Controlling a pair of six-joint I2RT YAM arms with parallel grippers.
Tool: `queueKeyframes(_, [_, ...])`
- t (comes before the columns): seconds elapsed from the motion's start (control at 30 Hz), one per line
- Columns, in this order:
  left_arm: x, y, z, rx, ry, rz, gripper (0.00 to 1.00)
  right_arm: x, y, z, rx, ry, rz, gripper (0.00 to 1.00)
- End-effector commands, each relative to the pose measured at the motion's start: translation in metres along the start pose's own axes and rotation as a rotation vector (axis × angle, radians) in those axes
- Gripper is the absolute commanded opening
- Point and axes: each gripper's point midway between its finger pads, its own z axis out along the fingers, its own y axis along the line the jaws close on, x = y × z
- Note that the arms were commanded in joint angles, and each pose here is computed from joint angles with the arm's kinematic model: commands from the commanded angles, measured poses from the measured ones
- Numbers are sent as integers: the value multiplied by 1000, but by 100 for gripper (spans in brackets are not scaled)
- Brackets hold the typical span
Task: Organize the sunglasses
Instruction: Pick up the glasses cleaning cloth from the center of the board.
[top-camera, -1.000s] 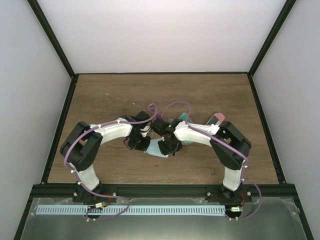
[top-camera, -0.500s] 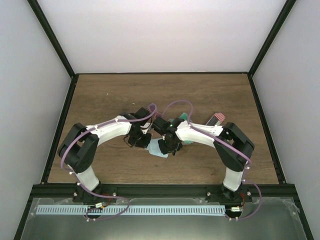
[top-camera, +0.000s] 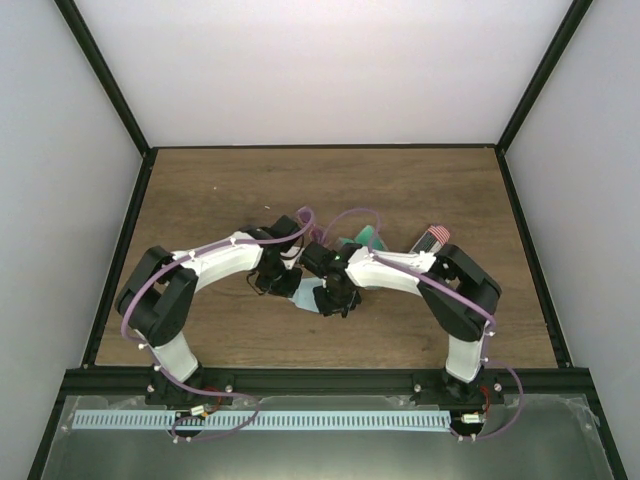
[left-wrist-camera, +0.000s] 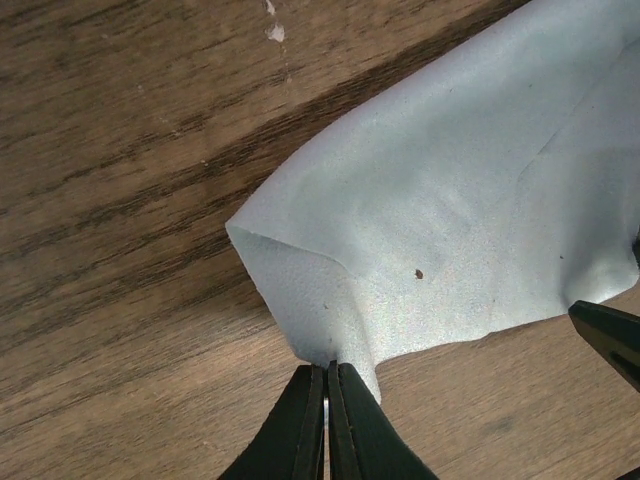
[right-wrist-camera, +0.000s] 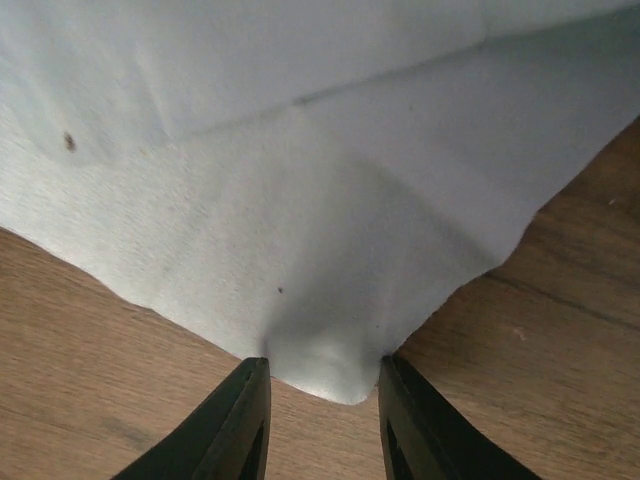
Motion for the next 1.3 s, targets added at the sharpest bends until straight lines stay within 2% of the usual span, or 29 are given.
queueKeyframes(0.0, [6,0,1,-2,19,25,4,7,-1,9,13,25,16,31])
queueKeyframes(0.23, [8,1,3,-2,28,33,4,8,-3,3,19,14,19,32])
queueKeyframes(0.33, [7,1,3,-1,30,34,4,10,-4,10,27,29,16,30])
queueKeyframes(0.4, [7,0,3,0,30,34,4,7,-4,11,34,28,10,25])
queueKeyframes(0.63, [6,-1,1,3,26,31,4,3,-1,9,44,27,-5,1])
queueKeyframes(0.97, [-2,-10,-13,36,-6,21,4,-15,10,-30,-67,-55,28,1])
queueKeyframes(1.27, [-32,-23,-53,57,-100,24,4,-46,16,-74,-124,-145,30,1])
